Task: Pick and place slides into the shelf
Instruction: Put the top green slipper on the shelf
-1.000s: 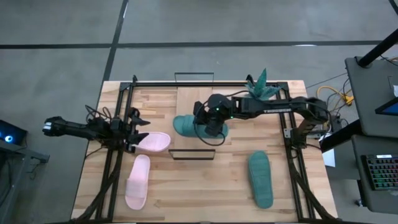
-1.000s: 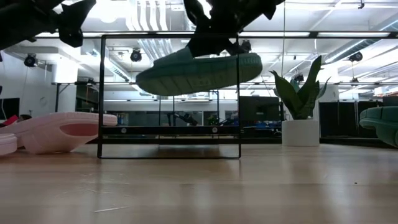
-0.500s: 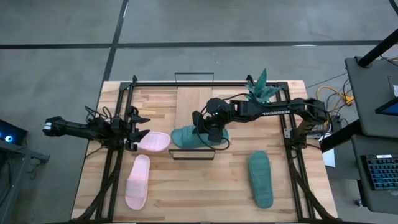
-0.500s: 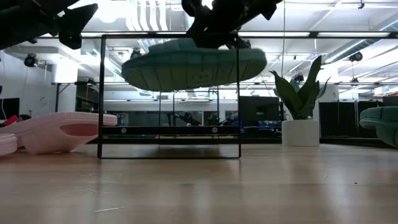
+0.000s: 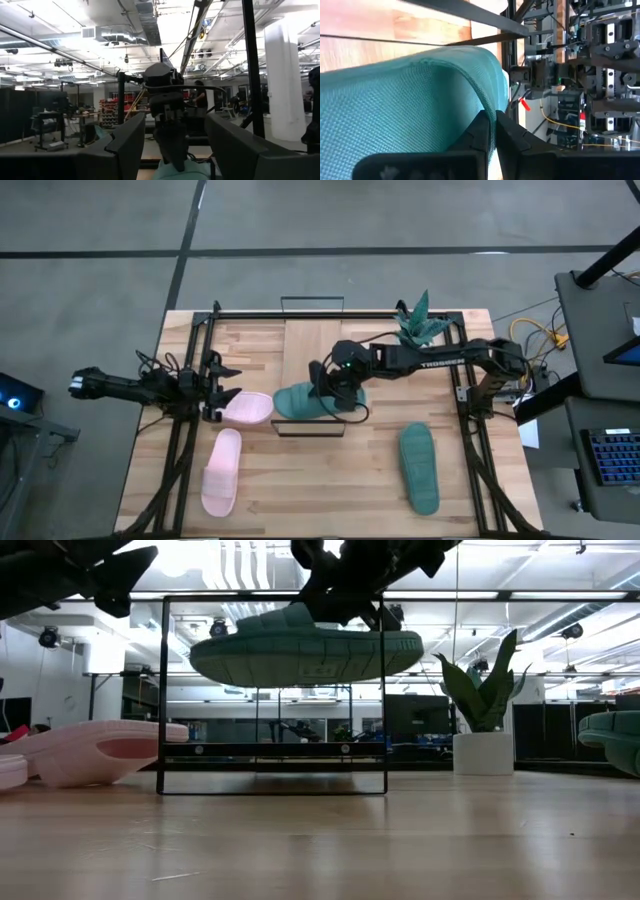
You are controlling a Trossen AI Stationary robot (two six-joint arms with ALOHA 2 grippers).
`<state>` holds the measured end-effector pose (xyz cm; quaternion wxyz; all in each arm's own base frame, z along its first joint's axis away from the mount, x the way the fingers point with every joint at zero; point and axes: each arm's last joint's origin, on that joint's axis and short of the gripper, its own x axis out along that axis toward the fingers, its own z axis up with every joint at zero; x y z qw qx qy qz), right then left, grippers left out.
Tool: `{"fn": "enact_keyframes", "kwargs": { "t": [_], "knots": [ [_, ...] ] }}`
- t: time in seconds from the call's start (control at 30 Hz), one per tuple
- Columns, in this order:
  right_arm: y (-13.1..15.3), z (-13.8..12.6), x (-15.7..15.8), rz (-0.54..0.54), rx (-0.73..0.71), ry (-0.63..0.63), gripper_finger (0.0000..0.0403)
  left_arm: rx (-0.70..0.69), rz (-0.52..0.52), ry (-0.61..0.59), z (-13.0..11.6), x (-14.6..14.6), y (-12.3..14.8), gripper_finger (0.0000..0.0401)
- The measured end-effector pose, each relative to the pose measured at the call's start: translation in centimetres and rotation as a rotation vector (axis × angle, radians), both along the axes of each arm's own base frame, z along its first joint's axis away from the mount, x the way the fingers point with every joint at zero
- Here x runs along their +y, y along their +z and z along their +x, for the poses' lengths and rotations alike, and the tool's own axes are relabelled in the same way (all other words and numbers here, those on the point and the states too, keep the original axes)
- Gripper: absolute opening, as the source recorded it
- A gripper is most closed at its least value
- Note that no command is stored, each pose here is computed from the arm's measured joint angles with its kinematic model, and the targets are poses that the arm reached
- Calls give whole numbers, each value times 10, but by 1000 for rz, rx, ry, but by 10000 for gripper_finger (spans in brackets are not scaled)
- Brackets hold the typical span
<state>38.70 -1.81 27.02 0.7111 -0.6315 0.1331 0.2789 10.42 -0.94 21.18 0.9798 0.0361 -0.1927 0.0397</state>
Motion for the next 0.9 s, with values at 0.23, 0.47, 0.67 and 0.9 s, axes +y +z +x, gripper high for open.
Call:
{"fn": "enact_keyframes", "kwargs": {
  "t": [0.23, 0.47, 0.67, 0.9],
  "knots": [
    [-10, 4, 0, 24, 16, -41, 12, 3, -9, 22, 0, 1, 0, 196],
    [-31, 18, 1, -9, 44, -102, 12, 12, -7, 29, 1, 1, -1, 196],
    [-32, 18, 2, 24, 59, -128, 16, 14, -9, 34, 1, 1, -1, 196],
    [-32, 18, 7, 91, 77, -158, 43, 22, -13, 45, 1, 1, -2, 196]
  ]
}}
